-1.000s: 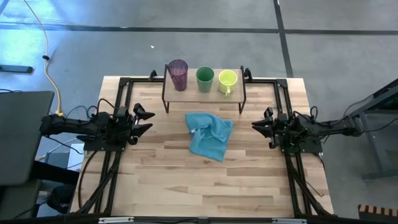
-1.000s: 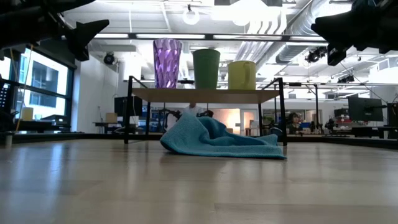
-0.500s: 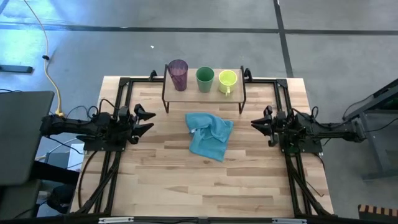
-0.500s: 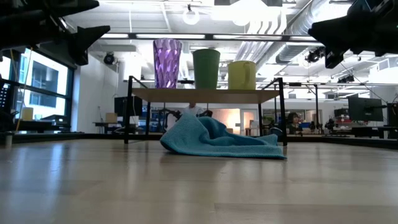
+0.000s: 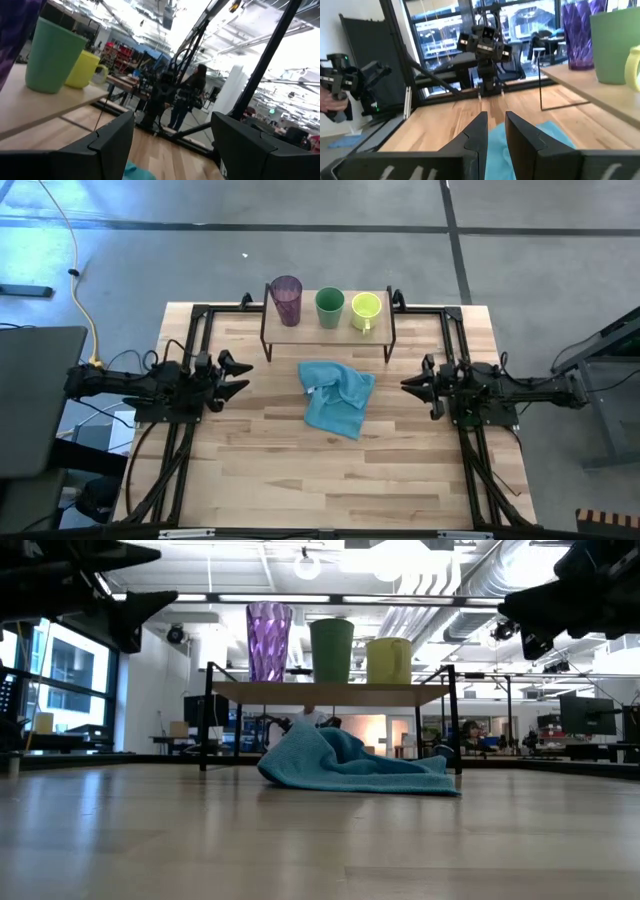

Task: Stack small to large cups/mugs on shelf
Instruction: Return to Home Position

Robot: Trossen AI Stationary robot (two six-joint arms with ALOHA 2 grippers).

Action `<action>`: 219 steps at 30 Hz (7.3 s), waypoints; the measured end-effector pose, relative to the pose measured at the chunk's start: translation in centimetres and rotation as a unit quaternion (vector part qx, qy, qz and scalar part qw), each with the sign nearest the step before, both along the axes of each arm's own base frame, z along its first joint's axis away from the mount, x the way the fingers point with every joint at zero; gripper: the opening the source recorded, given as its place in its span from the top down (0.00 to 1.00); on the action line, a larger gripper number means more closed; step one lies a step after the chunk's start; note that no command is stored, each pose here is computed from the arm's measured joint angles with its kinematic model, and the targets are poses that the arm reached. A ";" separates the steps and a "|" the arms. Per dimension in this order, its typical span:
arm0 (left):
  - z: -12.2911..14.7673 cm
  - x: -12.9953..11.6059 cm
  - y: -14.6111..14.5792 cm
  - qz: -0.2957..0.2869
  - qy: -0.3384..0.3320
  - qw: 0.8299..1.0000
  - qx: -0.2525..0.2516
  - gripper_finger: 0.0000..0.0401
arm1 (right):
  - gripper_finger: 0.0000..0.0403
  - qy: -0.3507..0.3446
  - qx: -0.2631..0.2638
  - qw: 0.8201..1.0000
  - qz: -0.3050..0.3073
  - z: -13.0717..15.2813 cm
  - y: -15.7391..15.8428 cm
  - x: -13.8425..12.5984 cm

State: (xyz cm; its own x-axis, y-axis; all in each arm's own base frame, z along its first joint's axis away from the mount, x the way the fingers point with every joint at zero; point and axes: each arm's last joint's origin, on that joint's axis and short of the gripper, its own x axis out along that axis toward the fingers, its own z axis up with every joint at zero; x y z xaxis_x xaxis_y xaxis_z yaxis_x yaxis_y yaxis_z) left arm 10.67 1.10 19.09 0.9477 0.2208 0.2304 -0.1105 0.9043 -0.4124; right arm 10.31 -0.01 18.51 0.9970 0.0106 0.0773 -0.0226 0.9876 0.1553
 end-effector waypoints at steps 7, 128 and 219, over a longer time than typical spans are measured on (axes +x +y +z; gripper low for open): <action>-0.7 0.1 0.0 -0.003 0.032 0.999 -0.014 0.36 | 0.86 0.028 0.021 0.999 0.012 -0.5 0.1 0.0; -2.3 0.3 -0.2 -0.016 0.150 0.973 0.174 0.36 | 0.86 0.093 0.011 0.996 -0.007 -1.8 0.0 0.0; 1.5 -1.8 -1.4 0.028 -0.043 0.923 0.381 0.36 | 0.86 0.047 -0.014 0.999 0.019 -0.9 0.1 0.0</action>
